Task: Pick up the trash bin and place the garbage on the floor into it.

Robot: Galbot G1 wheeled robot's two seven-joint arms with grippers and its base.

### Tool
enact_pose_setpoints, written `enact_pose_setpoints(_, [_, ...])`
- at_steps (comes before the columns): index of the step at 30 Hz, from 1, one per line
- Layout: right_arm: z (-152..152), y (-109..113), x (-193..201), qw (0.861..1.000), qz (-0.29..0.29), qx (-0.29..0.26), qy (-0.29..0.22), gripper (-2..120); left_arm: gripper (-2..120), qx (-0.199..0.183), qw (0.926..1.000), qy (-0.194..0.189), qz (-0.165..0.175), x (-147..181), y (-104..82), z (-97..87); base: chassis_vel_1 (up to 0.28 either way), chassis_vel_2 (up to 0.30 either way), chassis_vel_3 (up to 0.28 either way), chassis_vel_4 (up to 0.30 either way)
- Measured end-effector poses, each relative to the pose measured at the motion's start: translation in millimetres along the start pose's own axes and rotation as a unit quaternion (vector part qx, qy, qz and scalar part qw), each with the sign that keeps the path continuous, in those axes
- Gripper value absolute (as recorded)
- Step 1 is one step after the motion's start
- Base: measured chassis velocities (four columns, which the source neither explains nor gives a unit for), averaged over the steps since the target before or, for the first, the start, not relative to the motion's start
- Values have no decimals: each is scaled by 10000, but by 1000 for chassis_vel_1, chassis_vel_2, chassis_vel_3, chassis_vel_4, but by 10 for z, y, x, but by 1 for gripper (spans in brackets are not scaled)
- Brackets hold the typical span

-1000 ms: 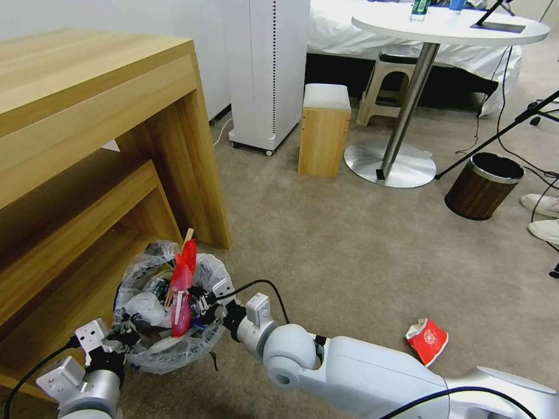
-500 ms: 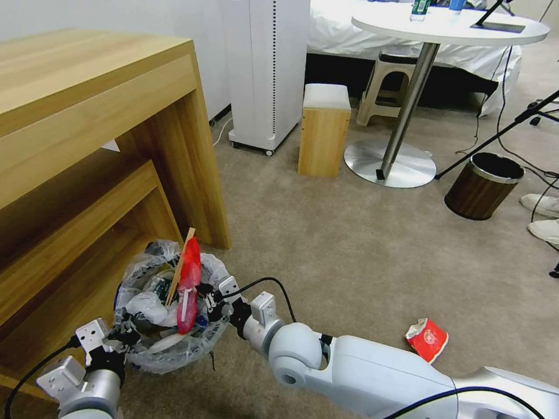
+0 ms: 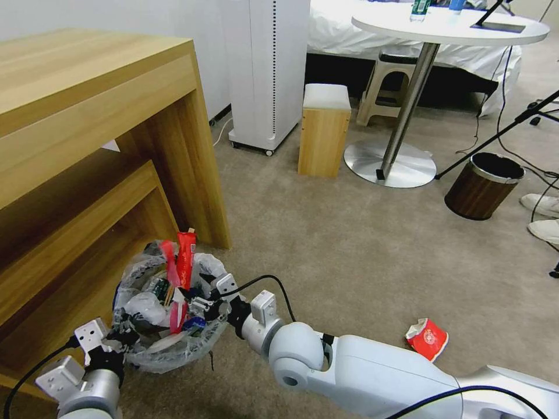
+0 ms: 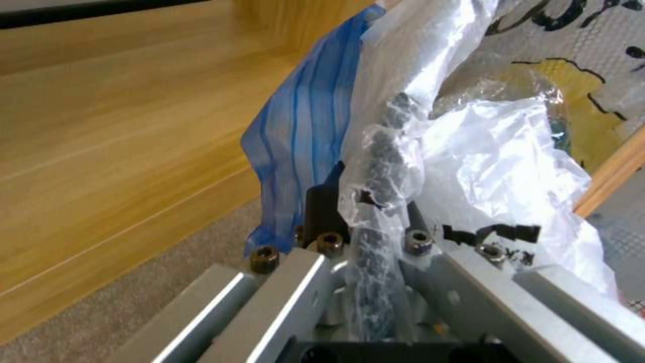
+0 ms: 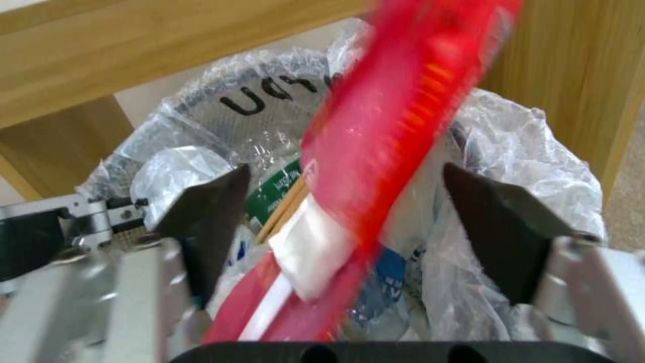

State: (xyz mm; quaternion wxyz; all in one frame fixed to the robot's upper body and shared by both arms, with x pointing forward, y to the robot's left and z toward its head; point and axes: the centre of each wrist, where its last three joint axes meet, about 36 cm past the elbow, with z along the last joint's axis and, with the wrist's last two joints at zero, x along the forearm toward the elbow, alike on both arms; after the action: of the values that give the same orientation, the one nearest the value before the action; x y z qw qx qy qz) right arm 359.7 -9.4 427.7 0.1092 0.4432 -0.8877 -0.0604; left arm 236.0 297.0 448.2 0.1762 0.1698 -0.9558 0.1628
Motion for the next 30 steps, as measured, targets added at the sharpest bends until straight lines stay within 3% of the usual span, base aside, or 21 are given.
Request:
enact_pose_setpoints(6, [-37, 31, -17, 9999, -72, -21, -120, 99, 0, 13, 10000, 15, -11, -9, 3, 11, 0, 0, 0, 0])
enact_pose_setpoints(21, [-286, 15, 21, 9930, -573, -329, -981, 100, 0, 2, 10000, 14, -34, -8, 13, 7, 0, 0, 0, 0])
enact_pose_setpoints(30, [-547, -238, 42, 9832, -316, -537, -1716, 100, 0, -10, 10000, 25, -52, 3, 22, 10, 0, 0, 0, 0])
